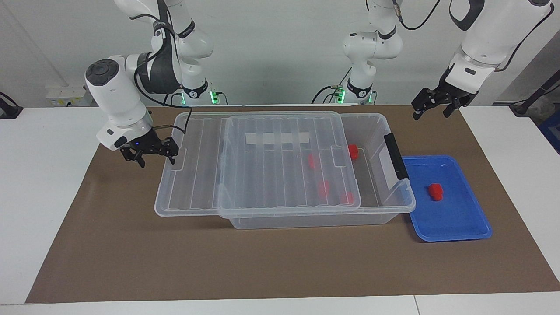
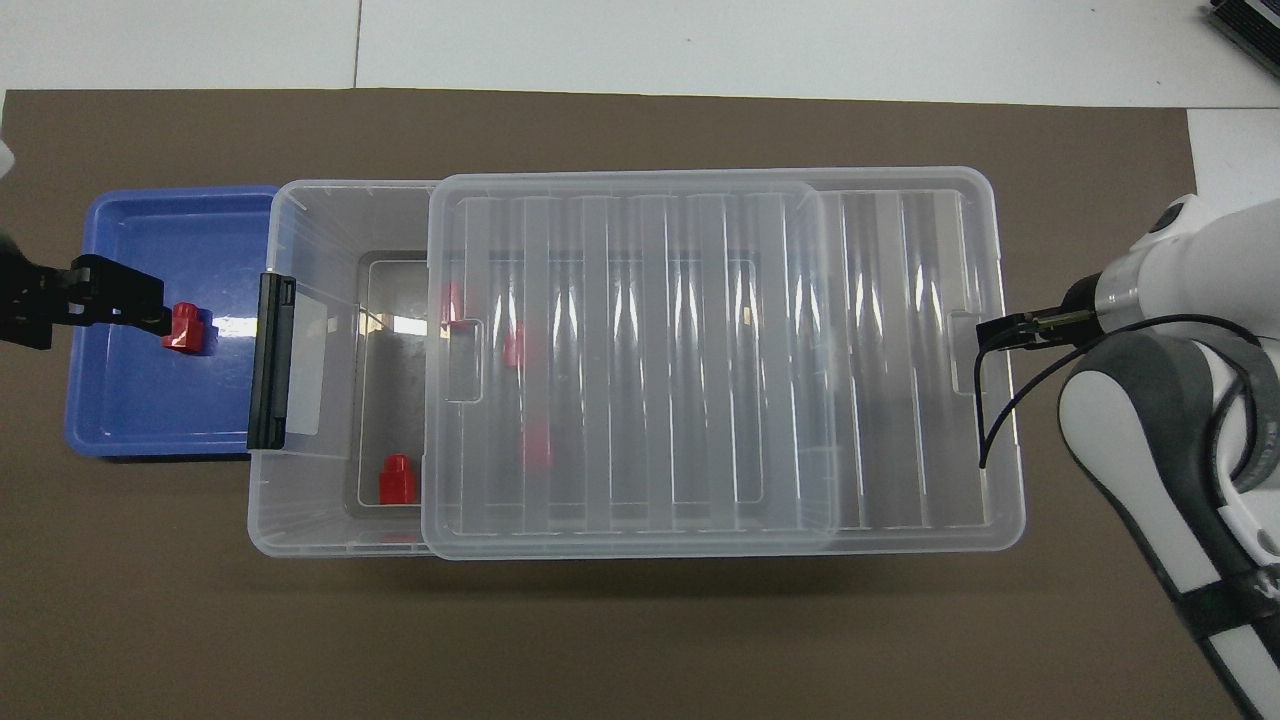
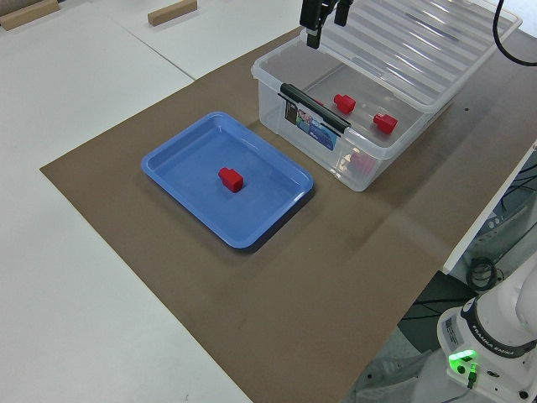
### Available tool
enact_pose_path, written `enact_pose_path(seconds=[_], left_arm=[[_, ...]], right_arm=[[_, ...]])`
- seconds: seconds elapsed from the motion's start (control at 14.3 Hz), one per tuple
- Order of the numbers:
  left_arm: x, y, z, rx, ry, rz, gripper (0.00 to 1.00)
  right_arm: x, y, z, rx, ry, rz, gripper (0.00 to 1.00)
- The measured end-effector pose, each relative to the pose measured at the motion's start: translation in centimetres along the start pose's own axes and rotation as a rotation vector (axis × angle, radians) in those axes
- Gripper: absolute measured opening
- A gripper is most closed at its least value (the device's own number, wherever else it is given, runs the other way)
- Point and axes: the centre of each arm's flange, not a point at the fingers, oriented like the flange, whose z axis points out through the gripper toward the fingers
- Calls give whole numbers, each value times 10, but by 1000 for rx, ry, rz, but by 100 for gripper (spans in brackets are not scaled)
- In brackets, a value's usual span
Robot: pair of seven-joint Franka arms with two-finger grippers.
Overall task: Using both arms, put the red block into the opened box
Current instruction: 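Slide the clear lid away from the blue tray with the right gripper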
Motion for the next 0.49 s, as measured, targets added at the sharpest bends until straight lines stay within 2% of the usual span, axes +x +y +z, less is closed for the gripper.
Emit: enact_pose_path(seconds=[0.49], left_arm=[[0, 2, 0, 0, 1, 4, 100]], right_arm=[[-7, 47, -1, -27, 1, -68, 98]])
